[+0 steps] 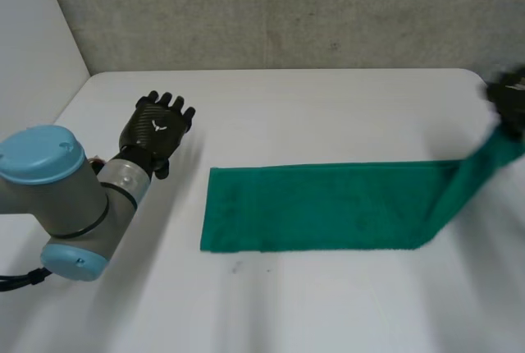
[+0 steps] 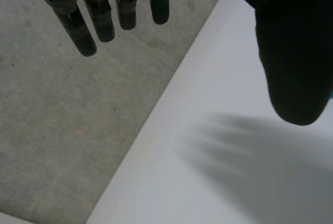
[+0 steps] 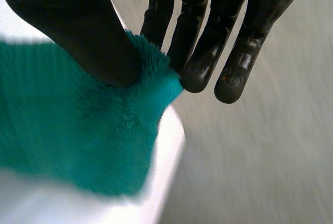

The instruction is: Fold the towel.

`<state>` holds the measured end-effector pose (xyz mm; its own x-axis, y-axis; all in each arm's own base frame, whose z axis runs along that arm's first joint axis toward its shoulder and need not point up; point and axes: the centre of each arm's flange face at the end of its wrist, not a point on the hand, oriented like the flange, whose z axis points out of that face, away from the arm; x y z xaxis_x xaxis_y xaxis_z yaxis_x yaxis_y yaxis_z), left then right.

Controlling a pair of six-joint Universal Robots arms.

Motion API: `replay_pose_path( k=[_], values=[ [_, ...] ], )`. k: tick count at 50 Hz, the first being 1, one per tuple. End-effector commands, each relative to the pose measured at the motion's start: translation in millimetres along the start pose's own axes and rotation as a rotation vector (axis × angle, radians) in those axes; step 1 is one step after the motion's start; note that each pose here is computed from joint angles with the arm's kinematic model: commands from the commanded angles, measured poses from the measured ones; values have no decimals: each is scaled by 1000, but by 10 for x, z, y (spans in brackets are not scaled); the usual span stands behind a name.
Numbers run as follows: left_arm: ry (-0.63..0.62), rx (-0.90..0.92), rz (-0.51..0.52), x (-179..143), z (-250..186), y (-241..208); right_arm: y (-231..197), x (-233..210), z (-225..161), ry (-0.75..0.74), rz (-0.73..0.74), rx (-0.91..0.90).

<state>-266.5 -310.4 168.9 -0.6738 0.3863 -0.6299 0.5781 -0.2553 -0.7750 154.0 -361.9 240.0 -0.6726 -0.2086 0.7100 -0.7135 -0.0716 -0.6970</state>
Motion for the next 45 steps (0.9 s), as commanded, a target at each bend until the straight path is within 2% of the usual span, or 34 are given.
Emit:
replay_pose_path(
  k=[1,5,7,10,15,21,25,26,27,28,29,32,39,45],
  values=[
    [3,-28,-21,-17,-94,47,-1146,-1209,-463,-331,-37,372],
    [-9,-44,-53,-71,-146,77,-1473,-1822,-823,-529,-52,531],
    [-12,-45,-80,-85,-182,69,-1505,-2044,-952,-601,-58,563],
    [-9,-50,-114,-78,-216,70,-1420,-2433,-1099,-718,-77,568],
    [-2,-54,-135,-61,-248,71,-1223,-2744,-1094,-770,-100,506],
    [4,-40,-135,-41,-247,31,-1197,-2565,-921,-632,-63,388],
    [1,-26,-133,-45,-237,-14,-1264,-2167,-813,-543,43,342],
    [1,-26,-133,-45,-237,-14,-1222,-1989,-770,-523,117,301],
    [2,-18,-132,-45,-236,-39,-1221,-1987,-770,-522,118,300],
    [9,8,-130,-12,-236,-120,-1088,-1821,-733,-517,233,225],
    [15,21,-128,10,-235,-165,-1086,-1819,-732,-516,234,225],
    [37,63,-124,102,-248,-315,-856,-1660,-772,-536,370,114],
    [60,103,-130,194,-252,-445,-146,-1562,-814,-581,413,-98],
    [85,122,-143,284,-283,-516,132,-1502,-736,-560,430,-175]
  ],
)
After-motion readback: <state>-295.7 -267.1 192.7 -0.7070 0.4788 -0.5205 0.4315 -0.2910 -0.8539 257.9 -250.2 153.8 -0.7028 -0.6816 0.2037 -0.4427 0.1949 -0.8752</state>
